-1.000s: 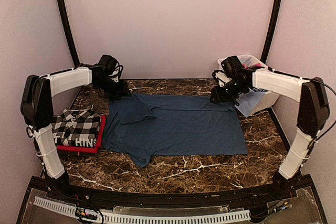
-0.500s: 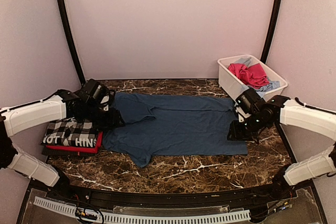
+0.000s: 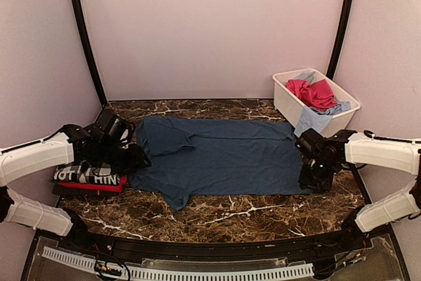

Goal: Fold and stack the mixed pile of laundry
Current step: Pick up the 1/3-folded T-shirt from the center of the board.

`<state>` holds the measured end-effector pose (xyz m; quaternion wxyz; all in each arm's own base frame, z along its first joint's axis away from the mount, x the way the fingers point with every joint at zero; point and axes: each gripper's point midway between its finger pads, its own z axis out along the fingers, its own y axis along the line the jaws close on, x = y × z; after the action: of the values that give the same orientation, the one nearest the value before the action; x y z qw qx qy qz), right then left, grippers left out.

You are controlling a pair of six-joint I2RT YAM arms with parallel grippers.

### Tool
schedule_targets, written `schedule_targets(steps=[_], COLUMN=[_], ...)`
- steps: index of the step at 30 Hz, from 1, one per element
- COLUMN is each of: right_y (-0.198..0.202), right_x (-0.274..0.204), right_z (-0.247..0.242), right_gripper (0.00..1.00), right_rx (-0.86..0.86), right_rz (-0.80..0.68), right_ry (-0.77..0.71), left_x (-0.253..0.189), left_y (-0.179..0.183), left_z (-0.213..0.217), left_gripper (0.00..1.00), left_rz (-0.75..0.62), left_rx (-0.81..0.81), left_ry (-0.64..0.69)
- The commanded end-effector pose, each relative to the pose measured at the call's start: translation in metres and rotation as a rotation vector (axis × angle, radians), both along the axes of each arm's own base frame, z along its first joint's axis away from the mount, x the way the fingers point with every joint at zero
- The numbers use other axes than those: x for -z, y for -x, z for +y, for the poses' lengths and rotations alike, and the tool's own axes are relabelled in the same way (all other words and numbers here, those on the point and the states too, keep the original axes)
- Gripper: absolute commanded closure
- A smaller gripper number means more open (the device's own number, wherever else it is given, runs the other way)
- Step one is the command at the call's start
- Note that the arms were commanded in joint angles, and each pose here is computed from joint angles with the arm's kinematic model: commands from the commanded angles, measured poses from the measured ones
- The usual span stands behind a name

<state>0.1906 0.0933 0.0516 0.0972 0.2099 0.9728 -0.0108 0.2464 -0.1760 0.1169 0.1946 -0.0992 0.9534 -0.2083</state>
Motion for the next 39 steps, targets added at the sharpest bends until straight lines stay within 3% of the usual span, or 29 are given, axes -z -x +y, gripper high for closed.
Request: schedule_targets(steps=[1,23,26,29,39], right_y=[-0.006,-0.024,-0.025,-0.026,-0.021], right_x=[0.006,0.034,0.039,0.042,-0.004], right_z=[-0.009,-0.011,-0.012,-0.012,-0.029], right_gripper=[0.64,0.75,0.82,1.0,1.0], right_rx=[0.117,0.126,0.127,0.123,0.174], right_rz=[-0.015,0.045,0.069,0.084,-0.028], right_ry=[0.01,0.023,0.034,0.039,0.027], left_x=[-0.012,-0.005,0.004,0.015,0.042], left_y=[-0.002,0.001,0.002,0.006,0.036], left_z=[0.005,0.021,0.021,0.021,0.03], left_gripper=[0.45,0.44,0.43,0.43,0.49], left_rz=[-0.056,-0.041,-0.016,0.011,0.089], left_rx=[-0.041,-0.079,-0.075,-0.068,-0.039], left_ry=[0.013,-0.062,-0.079,-0.082,-0.09])
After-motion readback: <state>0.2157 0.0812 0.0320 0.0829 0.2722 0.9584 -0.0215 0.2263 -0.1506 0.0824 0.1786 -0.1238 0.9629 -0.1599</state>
